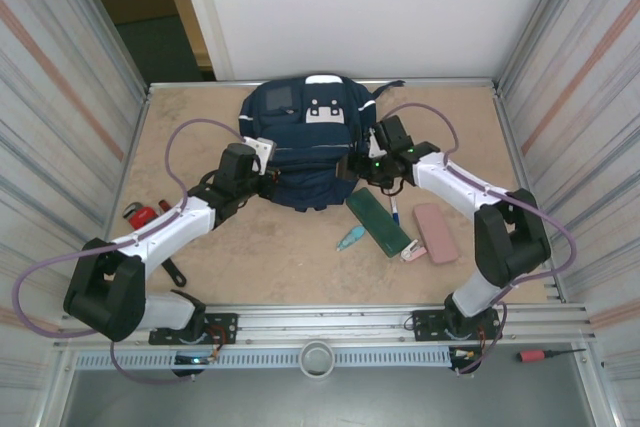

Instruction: Pack the student bag

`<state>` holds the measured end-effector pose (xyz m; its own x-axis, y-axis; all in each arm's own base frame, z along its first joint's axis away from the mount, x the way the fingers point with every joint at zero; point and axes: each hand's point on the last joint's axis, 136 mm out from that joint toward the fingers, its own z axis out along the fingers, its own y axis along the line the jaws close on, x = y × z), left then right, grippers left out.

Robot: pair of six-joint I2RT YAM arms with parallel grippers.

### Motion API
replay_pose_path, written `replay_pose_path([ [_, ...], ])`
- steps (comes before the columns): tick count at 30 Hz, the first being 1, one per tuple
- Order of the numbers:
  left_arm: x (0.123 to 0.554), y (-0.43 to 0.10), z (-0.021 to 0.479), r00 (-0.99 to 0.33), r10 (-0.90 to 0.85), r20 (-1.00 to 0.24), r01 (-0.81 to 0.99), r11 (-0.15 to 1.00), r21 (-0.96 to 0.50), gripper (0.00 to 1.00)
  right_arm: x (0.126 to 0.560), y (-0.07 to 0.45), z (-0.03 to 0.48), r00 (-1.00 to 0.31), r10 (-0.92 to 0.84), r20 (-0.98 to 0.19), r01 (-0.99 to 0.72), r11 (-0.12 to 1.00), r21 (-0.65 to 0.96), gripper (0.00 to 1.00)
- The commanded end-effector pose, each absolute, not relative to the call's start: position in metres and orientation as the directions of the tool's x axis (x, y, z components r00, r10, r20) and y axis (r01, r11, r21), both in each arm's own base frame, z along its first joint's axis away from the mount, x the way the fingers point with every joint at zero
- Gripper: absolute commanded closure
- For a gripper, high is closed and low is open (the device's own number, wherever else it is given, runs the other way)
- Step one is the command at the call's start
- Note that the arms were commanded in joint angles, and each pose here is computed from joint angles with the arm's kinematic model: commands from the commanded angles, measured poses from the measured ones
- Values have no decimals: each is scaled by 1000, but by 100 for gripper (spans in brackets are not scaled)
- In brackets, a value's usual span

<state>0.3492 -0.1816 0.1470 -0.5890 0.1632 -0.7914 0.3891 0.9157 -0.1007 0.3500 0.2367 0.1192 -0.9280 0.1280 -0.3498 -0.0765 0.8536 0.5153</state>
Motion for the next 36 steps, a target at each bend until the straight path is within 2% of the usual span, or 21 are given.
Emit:
replay_pose_path([
  [1,357,-188,172,-531,144,-835,409,907,-103,100,361,260,112,-928,213,-306,-17,796,605,16],
  [4,358,-187,170,-531,145,-835,406,908,-101,100,374,271,108,-923,234,-306,-16,770,638,18],
  [6,359,-184,167,-535,141,-833,396,913,-100,100,383,276,109,-918,239,-316,-22,765,643,26],
  [7,359,-182,166,-534,138,-834,388,917,-97,100,387,277,107,-919,238,-314,-25,760,649,32],
  [12,364,-163,158,-541,120,-833,329,941,-78,100,397,264,104,-919,255,-302,-11,748,664,79],
  [16,375,-139,151,-554,103,-826,260,964,-54,100,399,243,108,-916,259,-307,-18,736,676,98],
  [24,402,-107,147,-568,57,-821,163,986,-45,100,405,222,127,-915,232,-329,-68,716,694,100],
  [27,401,-118,151,-569,50,-821,211,973,-88,100,405,225,133,-918,220,-331,-88,699,710,100],
  [30,389,-148,157,-564,32,-825,351,914,-205,99,405,234,137,-922,200,-333,-109,690,716,100],
  [32,378,-167,161,-581,19,-814,428,857,-286,81,407,235,136,-921,201,-334,-108,691,714,100],
  [36,364,-186,152,-634,43,-772,500,784,-367,61,409,231,135,-921,204,-331,-101,697,710,100],
])
